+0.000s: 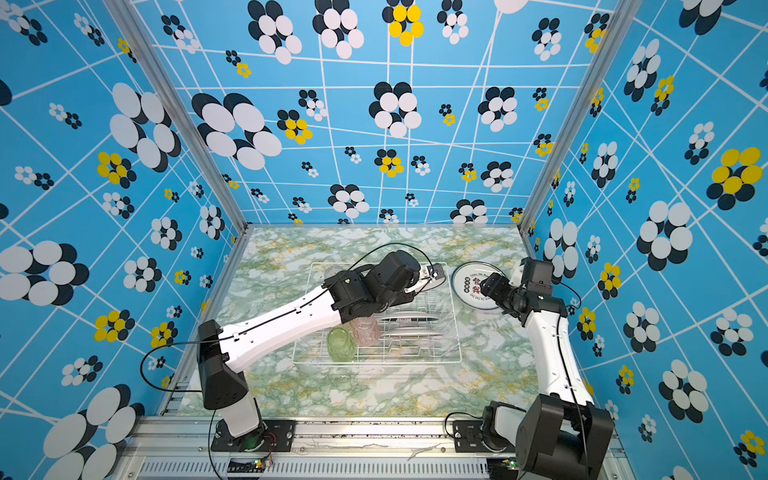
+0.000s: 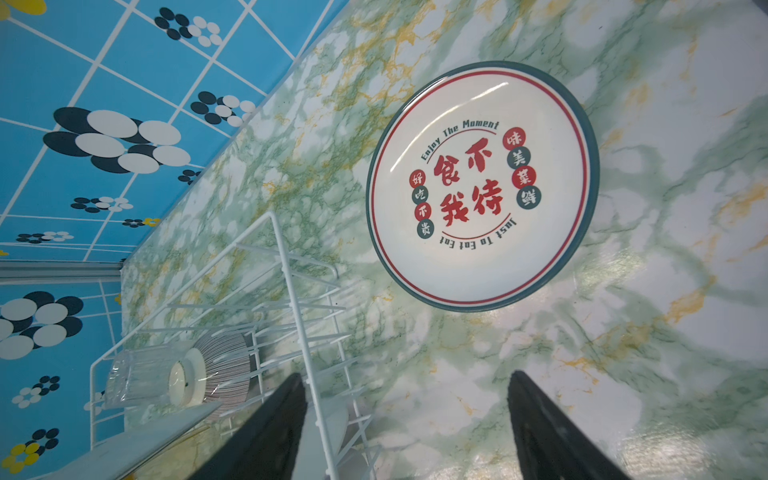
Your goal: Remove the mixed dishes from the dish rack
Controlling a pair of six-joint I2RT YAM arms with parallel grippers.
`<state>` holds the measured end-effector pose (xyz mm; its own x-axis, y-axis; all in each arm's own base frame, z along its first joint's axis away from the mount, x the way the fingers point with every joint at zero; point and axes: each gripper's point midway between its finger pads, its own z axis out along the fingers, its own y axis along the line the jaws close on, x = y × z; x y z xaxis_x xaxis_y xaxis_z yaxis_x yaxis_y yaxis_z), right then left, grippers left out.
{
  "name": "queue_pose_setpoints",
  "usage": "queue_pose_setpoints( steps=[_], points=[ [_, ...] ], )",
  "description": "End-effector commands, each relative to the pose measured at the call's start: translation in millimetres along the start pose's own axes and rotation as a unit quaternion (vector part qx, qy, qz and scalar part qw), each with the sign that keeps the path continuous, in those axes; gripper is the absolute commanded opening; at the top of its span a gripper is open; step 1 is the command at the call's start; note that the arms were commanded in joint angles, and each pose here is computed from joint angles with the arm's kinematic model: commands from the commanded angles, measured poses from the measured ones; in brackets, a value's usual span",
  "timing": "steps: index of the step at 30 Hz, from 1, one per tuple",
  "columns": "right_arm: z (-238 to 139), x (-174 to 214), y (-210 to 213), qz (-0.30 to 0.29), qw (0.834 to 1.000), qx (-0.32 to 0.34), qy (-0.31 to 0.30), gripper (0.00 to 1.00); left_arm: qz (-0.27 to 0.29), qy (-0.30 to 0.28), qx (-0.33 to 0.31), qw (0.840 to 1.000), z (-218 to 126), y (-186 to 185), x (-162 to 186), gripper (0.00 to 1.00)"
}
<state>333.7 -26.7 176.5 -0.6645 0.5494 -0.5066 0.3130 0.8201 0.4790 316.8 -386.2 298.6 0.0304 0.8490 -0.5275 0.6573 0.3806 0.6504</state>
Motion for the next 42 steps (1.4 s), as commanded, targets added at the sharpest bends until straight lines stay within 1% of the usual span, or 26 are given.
queue_pose_setpoints(
  steps=[1,3,6,8,10,11,13,15,17,19,24,25,27,29,30,33,36,39,40,42],
  points=[
    [-12,-2,20,-0.012,0.999,-0.044,-0.011,0.78,-0.123,-0.038,-0.009,0.992,-29,49,-9,0.00],
    [-19,-4,31,-0.019,0.997,-0.070,-0.018,0.77,-0.186,-0.051,0.027,0.981,-34,59,-5,0.00],
    [-34,-2,56,-0.038,0.990,-0.130,-0.026,0.76,-0.276,-0.084,0.084,0.954,-41,71,-1,0.00],
    [-47,0,80,-0.047,0.978,-0.200,-0.030,0.75,-0.337,-0.098,0.132,0.927,-41,76,3,0.00],
    [-61,1,107,-0.046,0.958,-0.283,-0.034,0.75,-0.382,-0.115,0.174,0.900,-40,76,3,0.00],
    [-69,2,119,-0.039,0.944,-0.326,-0.034,0.74,-0.403,-0.123,0.194,0.886,-39,77,4,0.00],
    [-77,4,133,-0.031,0.928,-0.370,-0.027,0.74,-0.440,-0.141,0.228,0.857,-35,80,3,0.00],
    [-81,9,143,-0.032,0.919,-0.392,-0.015,0.73,-0.474,-0.160,0.263,0.825,-31,81,2,0.00],
    [-82,16,152,-0.045,0.913,-0.404,-0.004,0.72,-0.497,-0.175,0.286,0.800,-27,83,0,0.00],
    [-83,22,164,-0.054,0.905,-0.421,0.008,0.72,-0.510,-0.179,0.302,0.785,-21,81,-1,0.00],
    [-77,25,182,-0.050,0.892,-0.450,0.020,0.67,-0.531,-0.184,0.329,0.759,-5,73,-5,0.00],
    [-75,25,184,-0.048,0.892,-0.450,0.022,0.66,-0.533,-0.187,0.334,0.754,-4,72,-6,0.00],
    [-68,24,184,-0.044,0.895,-0.444,0.024,0.64,-0.541,-0.195,0.347,0.741,-1,70,-10,0.00],
    [-64,24,184,-0.040,0.895,-0.444,0.027,0.59,-0.547,-0.197,0.361,0.729,3,67,-12,0.00],
    [-64,23,184,-0.039,0.894,-0.445,0.025,0.55,-0.551,-0.198,0.365,0.724,5,66,-13,0.00],
    [-64,20,186,-0.034,0.893,-0.448,0.020,0.35,-0.559,-0.193,0.370,0.717,13,62,-11,0.00],
    [-65,19,186,-0.031,0.894,-0.446,0.017,0.25,-0.564,-0.189,0.370,0.713,18,60,-9,0.00],
    [-63,17,184,-0.026,0.898,-0.439,0.014,0.05,-0.570,-0.184,0.373,0.708,24,58,-7,0.00],
    [-63,17,184,-0.025,0.899,-0.438,0.013,0.01,-0.572,-0.182,0.374,0.707,25,58,-6,0.00],
    [-61,15,183,-0.022,0.901,-0.434,0.009,0.00,-0.573,-0.178,0.375,0.707,27,57,-5,0.00]
  ],
)
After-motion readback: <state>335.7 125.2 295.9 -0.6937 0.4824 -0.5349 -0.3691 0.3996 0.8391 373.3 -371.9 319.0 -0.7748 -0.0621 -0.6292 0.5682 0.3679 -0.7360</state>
